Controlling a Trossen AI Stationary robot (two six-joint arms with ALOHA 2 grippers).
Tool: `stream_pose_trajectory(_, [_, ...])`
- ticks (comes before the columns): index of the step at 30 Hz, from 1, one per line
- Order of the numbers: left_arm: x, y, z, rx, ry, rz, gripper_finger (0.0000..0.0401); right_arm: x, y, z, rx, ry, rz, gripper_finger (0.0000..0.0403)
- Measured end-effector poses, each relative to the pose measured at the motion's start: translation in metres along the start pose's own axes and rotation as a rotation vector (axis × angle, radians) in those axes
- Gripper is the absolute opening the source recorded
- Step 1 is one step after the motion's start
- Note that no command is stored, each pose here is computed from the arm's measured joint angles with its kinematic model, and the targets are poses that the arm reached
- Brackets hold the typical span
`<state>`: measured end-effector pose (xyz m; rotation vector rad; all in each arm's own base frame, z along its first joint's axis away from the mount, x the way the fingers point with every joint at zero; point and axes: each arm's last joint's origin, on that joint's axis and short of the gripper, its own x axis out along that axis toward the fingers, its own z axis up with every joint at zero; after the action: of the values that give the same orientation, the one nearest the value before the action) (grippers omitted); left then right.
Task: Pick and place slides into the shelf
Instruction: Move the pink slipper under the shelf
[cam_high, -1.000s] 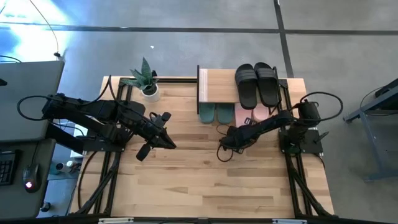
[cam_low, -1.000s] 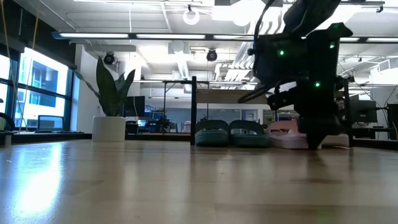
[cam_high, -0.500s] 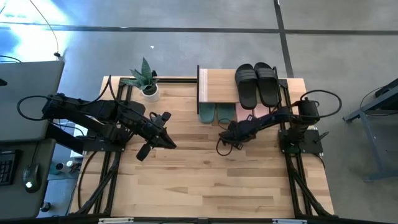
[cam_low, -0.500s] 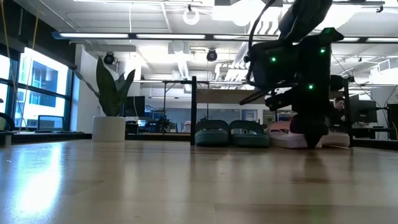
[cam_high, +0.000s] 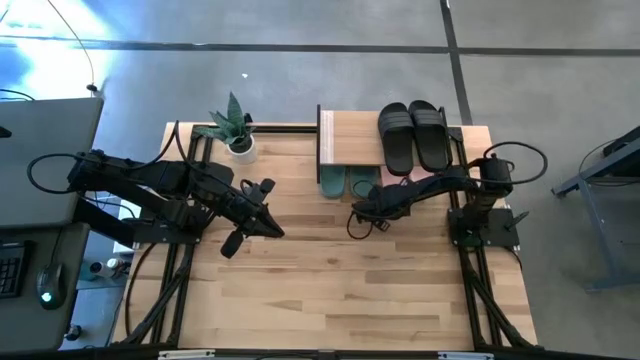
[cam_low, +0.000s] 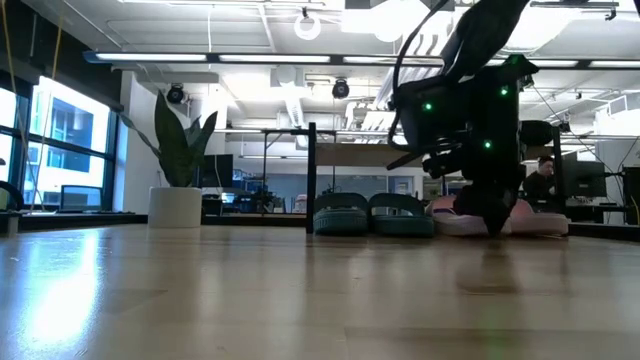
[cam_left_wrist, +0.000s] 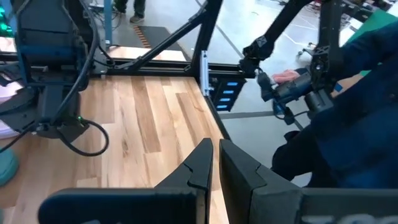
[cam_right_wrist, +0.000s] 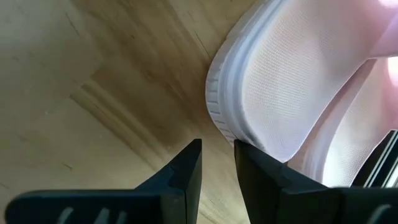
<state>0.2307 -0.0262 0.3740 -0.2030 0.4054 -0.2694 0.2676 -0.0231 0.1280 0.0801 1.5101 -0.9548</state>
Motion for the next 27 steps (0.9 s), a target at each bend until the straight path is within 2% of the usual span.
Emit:
stream_pose_trajectory(12, [0.0, 0.0002, 0.0001, 0.0, -0.002, 0.007, 0.0017, 0.0075, -0.0103, 0.008, 0.05, 0.029, 0.002, 0.0089])
stream_pose_trajectory(27, [0.0, 0.0002, 0.0, -0.008, -0.001, 0.007, 0.0017, 0.0056, -0.0071, 0.0061, 0.041, 0.049, 0.045, 0.0089])
